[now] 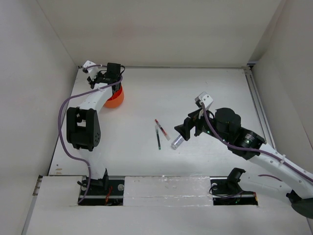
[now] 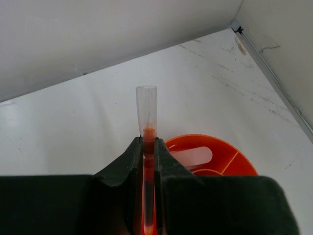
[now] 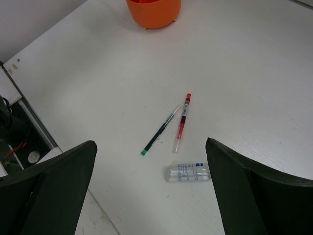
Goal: Sort the stationery into containers
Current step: Place the pen in the storage box.
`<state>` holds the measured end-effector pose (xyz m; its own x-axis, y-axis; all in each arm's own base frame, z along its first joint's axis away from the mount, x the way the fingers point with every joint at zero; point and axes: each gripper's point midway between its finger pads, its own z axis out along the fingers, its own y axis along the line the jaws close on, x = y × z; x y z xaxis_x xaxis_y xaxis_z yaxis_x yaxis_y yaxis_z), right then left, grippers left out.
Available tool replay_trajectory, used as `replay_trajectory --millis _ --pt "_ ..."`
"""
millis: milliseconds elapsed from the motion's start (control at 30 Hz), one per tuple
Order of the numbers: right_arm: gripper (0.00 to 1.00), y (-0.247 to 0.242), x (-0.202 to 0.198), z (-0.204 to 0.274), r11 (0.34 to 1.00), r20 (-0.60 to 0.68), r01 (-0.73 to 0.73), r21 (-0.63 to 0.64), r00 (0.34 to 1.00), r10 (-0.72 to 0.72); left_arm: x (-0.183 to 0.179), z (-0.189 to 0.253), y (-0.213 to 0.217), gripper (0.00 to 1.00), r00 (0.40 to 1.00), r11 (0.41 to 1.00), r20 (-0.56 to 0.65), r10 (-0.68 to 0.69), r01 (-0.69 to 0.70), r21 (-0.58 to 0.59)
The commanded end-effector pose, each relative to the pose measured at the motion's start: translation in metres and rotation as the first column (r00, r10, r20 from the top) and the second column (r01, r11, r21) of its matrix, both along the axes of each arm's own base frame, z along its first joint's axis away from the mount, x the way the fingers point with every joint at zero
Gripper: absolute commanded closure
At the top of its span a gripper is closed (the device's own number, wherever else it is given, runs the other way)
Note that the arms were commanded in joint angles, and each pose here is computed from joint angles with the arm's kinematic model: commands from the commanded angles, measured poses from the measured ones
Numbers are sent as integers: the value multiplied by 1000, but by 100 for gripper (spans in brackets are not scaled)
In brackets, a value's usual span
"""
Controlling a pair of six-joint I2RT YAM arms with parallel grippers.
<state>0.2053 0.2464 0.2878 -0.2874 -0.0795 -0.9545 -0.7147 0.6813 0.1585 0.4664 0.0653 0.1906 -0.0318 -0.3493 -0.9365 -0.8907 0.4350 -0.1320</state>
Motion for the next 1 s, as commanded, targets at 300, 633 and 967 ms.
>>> replay_trajectory --millis 300,633,967 --pt "1 8 2 15 998 59 -31 47 998 28 7 -15 0 100 994 997 86 63 -59 -46" --pt "1 11 1 12 998 57 -50 37 997 48 -3 -39 0 96 996 995 43 84 -81 -64" --pt "1 17 -3 16 995 65 -88 42 994 86 -3 -34 -9 52 997 996 53 57 -53 -72"
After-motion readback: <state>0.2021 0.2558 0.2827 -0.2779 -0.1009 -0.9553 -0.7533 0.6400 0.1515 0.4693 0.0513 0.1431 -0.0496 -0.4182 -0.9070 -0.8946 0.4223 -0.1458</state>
